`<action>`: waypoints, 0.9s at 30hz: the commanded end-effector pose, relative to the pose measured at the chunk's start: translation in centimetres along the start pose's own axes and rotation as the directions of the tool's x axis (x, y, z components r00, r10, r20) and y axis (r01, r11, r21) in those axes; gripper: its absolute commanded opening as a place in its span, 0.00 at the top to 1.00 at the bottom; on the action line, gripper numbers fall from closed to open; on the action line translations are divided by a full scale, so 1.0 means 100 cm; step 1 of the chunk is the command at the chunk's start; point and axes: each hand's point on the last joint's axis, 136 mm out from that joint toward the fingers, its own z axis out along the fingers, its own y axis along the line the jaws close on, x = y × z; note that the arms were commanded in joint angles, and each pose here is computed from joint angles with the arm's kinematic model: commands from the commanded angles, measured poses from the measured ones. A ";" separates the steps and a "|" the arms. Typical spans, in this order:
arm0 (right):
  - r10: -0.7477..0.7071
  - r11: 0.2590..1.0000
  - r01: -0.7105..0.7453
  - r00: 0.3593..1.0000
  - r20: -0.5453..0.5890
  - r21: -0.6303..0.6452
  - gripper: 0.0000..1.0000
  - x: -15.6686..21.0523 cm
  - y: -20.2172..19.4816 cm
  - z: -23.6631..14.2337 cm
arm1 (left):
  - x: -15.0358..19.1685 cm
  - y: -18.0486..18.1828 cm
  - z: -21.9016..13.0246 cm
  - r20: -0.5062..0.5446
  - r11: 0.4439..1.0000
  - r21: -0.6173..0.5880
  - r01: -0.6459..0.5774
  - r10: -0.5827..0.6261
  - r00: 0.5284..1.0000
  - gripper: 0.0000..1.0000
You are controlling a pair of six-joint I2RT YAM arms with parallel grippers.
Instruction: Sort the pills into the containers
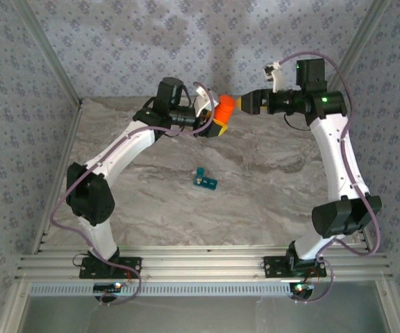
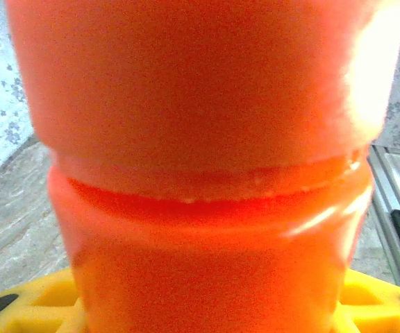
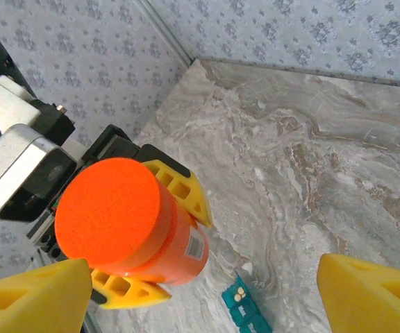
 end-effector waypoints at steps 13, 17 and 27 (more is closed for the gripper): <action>-0.096 0.995 0.091 0.989 -0.111 -0.044 0.17 0.009 0.024 0.023 | 0.000 -0.012 0.004 -0.016 0.995 0.100 0.007 -0.005 1.000 1.00; -0.098 0.994 0.091 0.987 -0.127 -0.055 0.20 0.011 0.026 0.028 | 0.000 -0.012 0.005 -0.016 0.995 0.102 0.008 -0.006 1.000 1.00; -0.086 0.995 0.077 0.984 -0.153 -0.068 0.50 0.016 0.027 0.036 | -0.003 -0.010 0.003 -0.011 0.995 0.101 0.004 -0.003 1.000 1.00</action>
